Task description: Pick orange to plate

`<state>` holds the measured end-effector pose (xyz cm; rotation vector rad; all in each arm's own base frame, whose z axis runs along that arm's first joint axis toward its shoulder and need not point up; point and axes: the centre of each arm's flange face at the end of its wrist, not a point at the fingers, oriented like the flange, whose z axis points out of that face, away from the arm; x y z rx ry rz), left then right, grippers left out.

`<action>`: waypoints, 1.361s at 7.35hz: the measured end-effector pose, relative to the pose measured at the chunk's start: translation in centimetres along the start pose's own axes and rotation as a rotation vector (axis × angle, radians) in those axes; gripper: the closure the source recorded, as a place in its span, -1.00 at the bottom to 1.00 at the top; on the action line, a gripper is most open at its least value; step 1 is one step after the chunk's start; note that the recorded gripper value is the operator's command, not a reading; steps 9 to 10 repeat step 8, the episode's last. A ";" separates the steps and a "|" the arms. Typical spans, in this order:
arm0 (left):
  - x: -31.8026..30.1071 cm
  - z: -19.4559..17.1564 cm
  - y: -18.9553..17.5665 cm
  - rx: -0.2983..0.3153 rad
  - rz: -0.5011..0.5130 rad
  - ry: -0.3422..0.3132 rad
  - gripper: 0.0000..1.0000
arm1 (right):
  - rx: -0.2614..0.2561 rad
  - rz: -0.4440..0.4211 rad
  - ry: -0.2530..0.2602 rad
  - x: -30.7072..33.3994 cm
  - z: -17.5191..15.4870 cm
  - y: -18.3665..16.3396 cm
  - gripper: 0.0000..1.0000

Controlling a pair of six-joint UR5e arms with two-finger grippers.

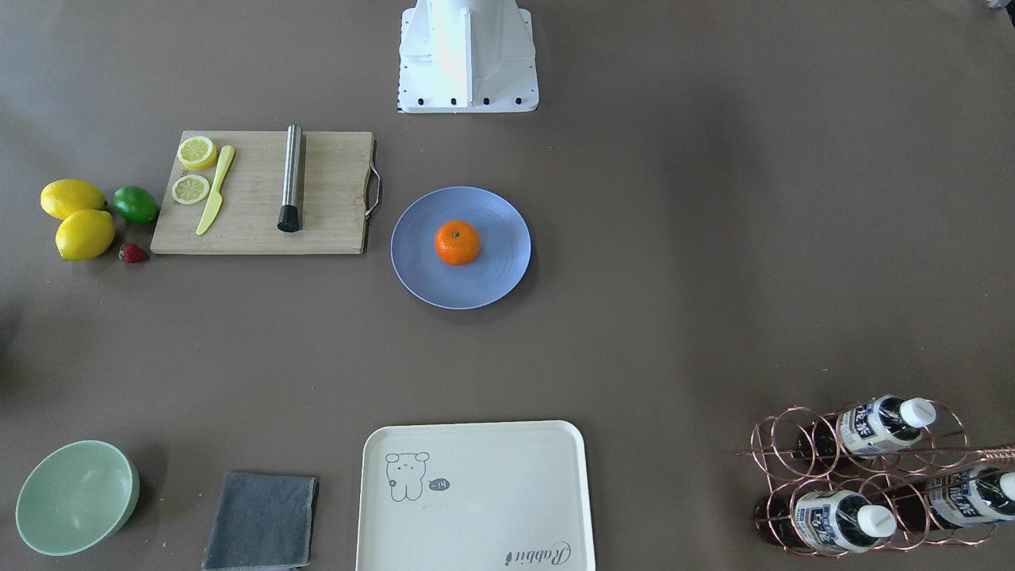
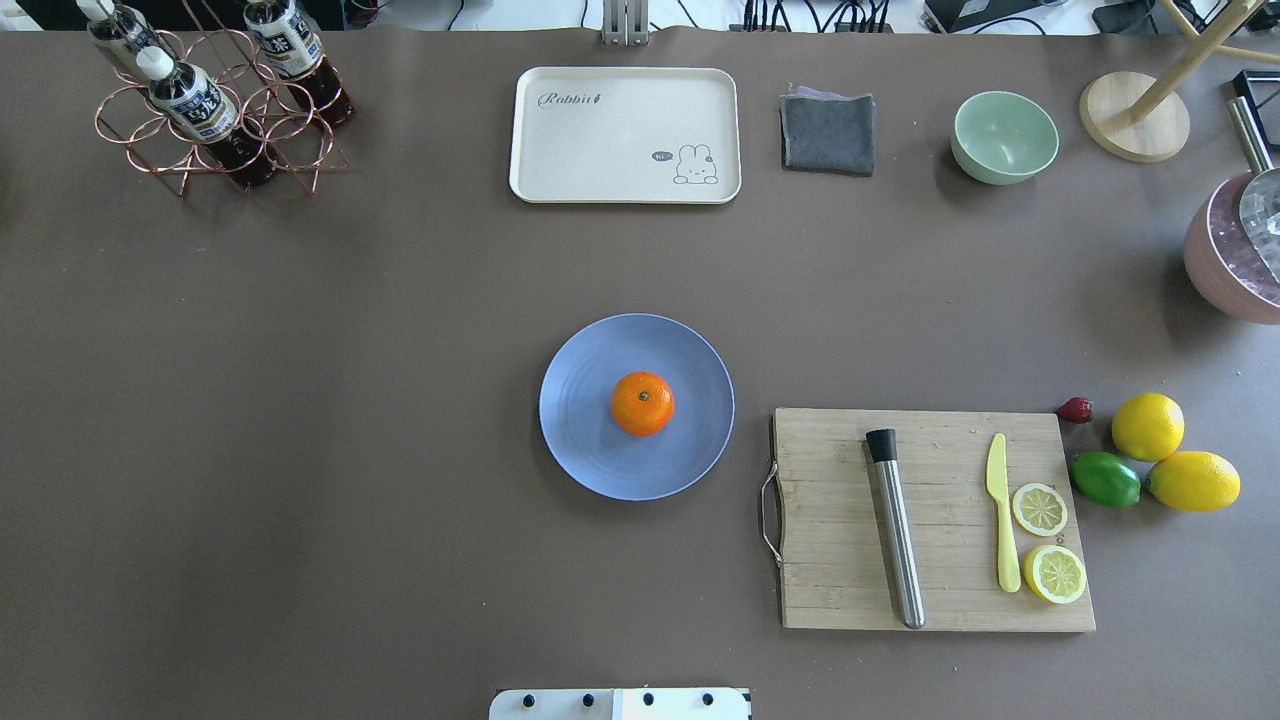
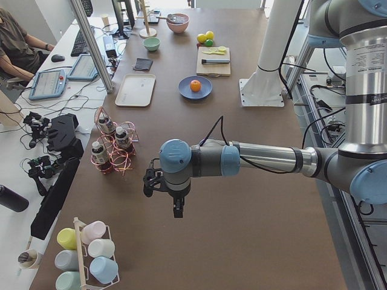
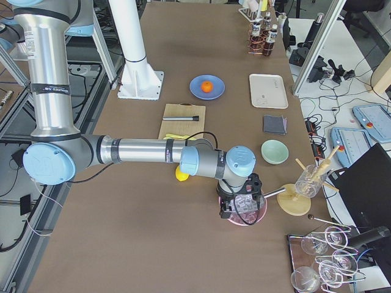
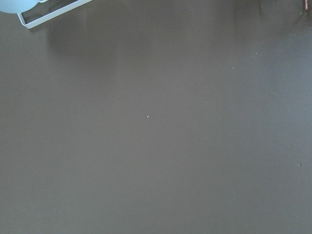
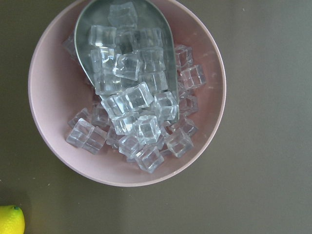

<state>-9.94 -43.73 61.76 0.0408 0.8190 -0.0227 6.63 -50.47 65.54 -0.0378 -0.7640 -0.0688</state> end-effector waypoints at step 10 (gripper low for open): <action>0.1 -0.1 -0.3 0.017 0.020 -0.002 -0.95 | 0.003 -0.003 -0.005 -0.2 -0.1 0.0 -1.00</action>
